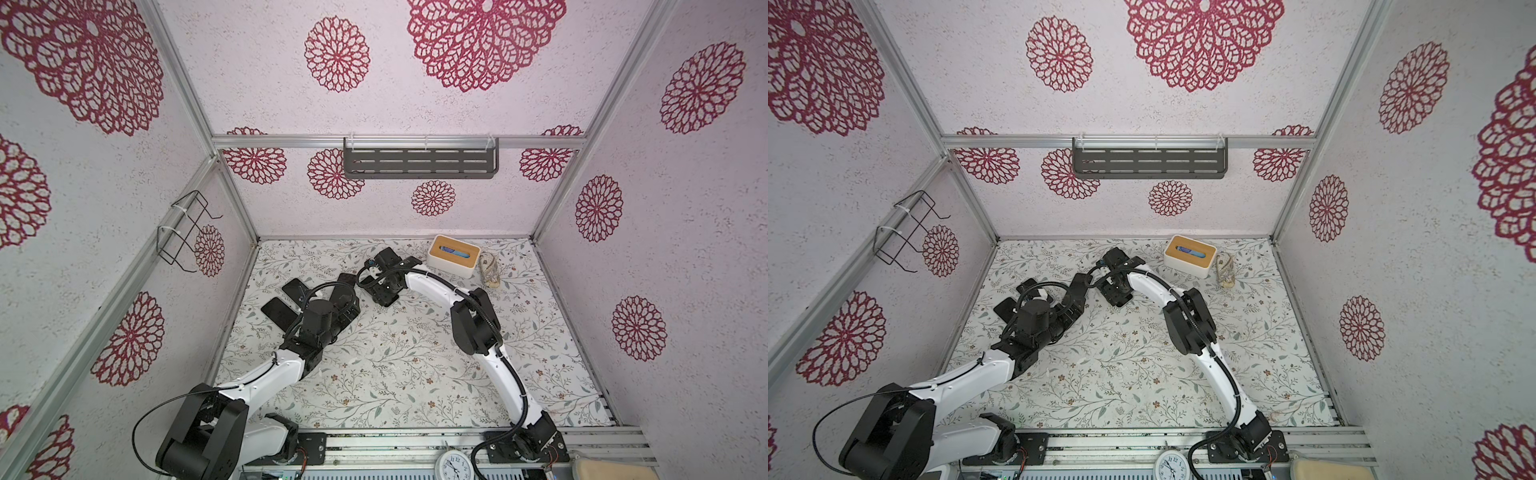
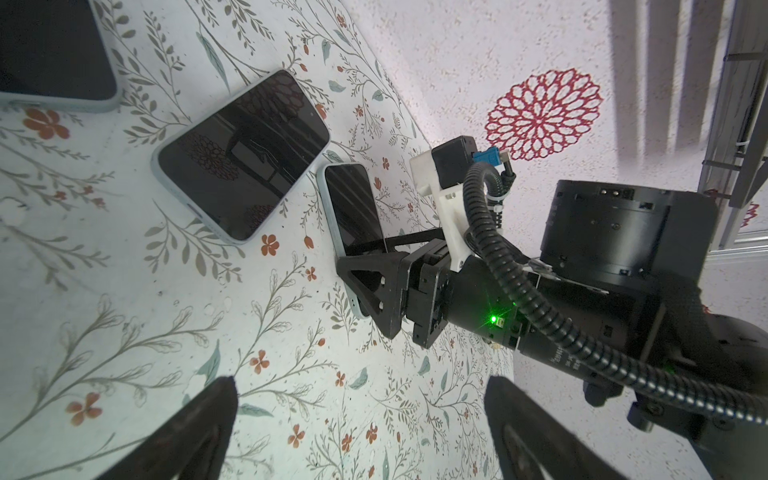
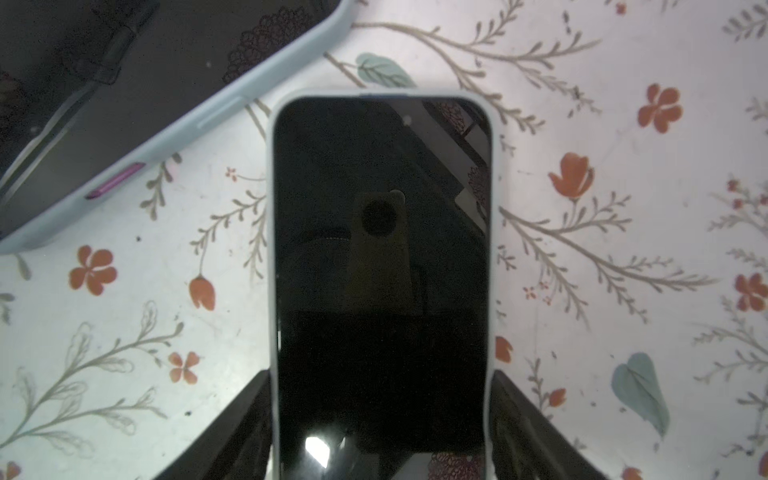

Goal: Take the phone out of the phone case
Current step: 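Close the right gripper on the phone's near end and lift it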

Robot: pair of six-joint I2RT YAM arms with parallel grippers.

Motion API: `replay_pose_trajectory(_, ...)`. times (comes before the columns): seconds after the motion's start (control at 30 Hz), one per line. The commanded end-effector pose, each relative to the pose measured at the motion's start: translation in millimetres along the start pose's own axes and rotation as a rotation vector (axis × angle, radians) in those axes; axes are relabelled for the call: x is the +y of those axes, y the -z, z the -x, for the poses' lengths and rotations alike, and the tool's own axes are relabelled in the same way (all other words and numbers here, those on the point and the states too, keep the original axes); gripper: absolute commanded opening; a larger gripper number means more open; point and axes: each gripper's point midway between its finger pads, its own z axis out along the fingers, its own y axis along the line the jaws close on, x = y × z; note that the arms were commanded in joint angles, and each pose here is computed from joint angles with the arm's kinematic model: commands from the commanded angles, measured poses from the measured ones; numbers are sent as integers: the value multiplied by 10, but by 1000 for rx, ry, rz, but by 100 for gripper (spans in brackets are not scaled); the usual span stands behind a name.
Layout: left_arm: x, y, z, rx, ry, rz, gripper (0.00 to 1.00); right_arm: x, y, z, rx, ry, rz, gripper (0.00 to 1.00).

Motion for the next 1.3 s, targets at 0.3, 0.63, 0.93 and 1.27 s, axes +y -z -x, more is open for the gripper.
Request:
replay_pose_trajectory(0.3, -51, -81, 26, 3, 22, -3, 97, 61, 92, -98, -11, -72, 26, 56)
replay_pose_trajectory(0.63, -99, -159, -12, 27, 68, -51, 97, 291, 359, -53, -126, -108, 157, 48)
replay_pose_trajectory(0.93, 23, -257, -94, 48, 133, -64, 97, 542, 618, -112, -207, -131, 306, 46)
replay_pose_trajectory(1.27, 276, -363, -214, 65, 207, -15, 97, 871, 985, -170, -297, -139, 507, 43)
